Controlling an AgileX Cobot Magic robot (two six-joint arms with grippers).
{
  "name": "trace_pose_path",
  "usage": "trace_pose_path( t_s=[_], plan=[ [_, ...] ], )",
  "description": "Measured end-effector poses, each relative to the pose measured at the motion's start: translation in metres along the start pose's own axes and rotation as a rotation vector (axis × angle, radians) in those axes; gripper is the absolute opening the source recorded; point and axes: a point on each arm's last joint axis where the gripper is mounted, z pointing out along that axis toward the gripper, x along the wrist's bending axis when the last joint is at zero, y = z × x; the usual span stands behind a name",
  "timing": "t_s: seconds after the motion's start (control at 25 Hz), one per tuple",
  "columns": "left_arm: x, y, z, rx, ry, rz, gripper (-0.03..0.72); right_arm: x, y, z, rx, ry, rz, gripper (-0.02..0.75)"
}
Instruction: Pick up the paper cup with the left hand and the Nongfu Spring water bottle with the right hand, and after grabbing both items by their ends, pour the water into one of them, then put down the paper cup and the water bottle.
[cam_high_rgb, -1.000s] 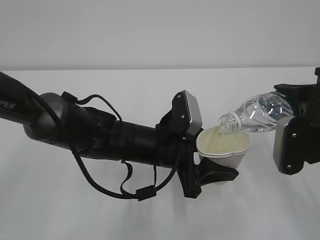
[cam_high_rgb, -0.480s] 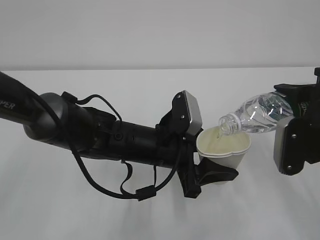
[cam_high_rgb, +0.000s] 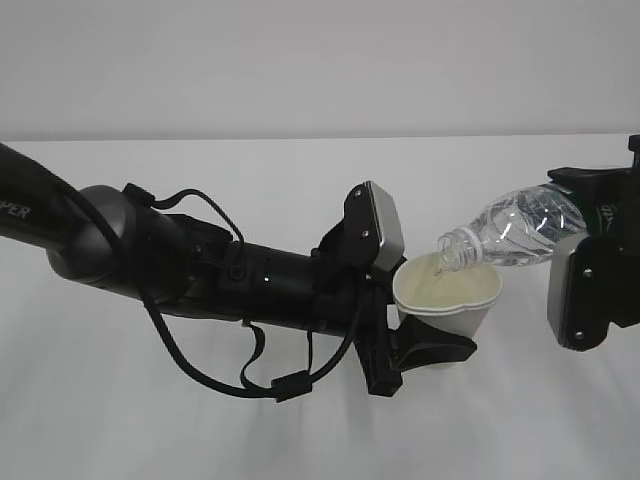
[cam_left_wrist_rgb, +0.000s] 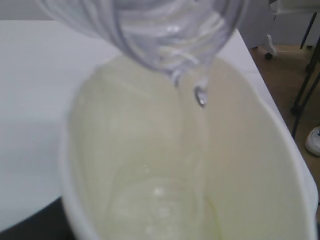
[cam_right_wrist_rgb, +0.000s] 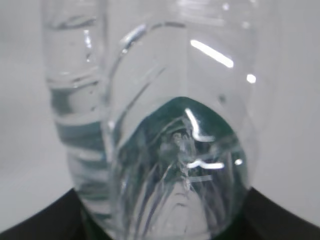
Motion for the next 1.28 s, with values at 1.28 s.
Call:
trace_pose_path(
  t_s=[1.28],
  plan=[
    [-0.0003, -0.0002, 0.0, 0.003, -0.003, 0.003, 0.427, 0.0, -0.0001, 0.0, 0.001, 0.0, -0.012, 0.396]
  ],
)
